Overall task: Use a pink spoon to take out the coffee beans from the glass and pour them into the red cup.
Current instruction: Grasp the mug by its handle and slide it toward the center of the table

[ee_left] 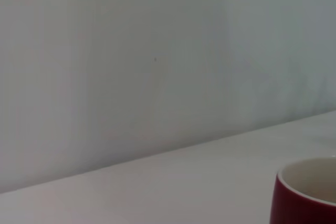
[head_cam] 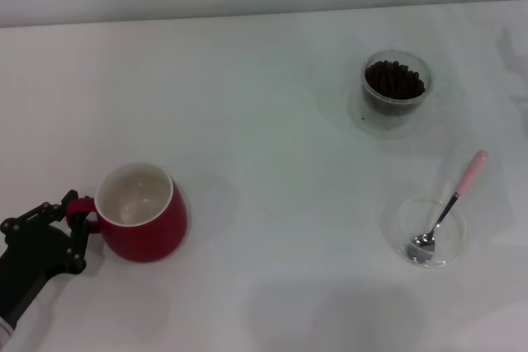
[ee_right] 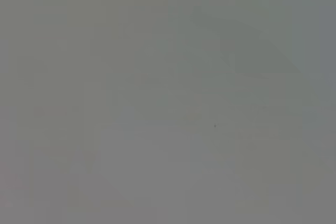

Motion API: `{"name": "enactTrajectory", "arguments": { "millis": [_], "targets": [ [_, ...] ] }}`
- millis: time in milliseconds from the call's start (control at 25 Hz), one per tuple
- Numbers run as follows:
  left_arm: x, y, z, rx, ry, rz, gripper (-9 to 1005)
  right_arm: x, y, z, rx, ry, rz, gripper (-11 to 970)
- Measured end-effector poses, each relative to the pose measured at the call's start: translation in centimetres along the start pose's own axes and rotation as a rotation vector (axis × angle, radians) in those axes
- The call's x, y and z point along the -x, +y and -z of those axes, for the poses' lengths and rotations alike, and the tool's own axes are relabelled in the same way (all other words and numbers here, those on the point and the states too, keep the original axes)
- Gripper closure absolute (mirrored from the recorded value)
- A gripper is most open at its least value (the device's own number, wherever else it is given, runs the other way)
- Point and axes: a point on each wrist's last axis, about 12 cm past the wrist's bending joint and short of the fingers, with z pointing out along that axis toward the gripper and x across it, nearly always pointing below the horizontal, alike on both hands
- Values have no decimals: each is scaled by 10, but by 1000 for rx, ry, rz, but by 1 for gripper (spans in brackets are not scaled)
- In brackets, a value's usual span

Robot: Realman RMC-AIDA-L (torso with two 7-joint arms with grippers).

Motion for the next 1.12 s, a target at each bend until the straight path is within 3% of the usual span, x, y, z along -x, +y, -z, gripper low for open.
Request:
{"name": "enactTrajectory", "arguments": {
  "millis": [480,880,1120],
  "targets": [
    [7,-1,-13,-28,-25,-11,861,3,1,-4,6,-10,3,111],
    [19,-21,-49,-113,-21,-49,864,6,5,-8,17,-19,6,112],
    [26,-27,-60,-143,-45,-66,872,5,5,-7,17,-17,7,112]
  ]
}}
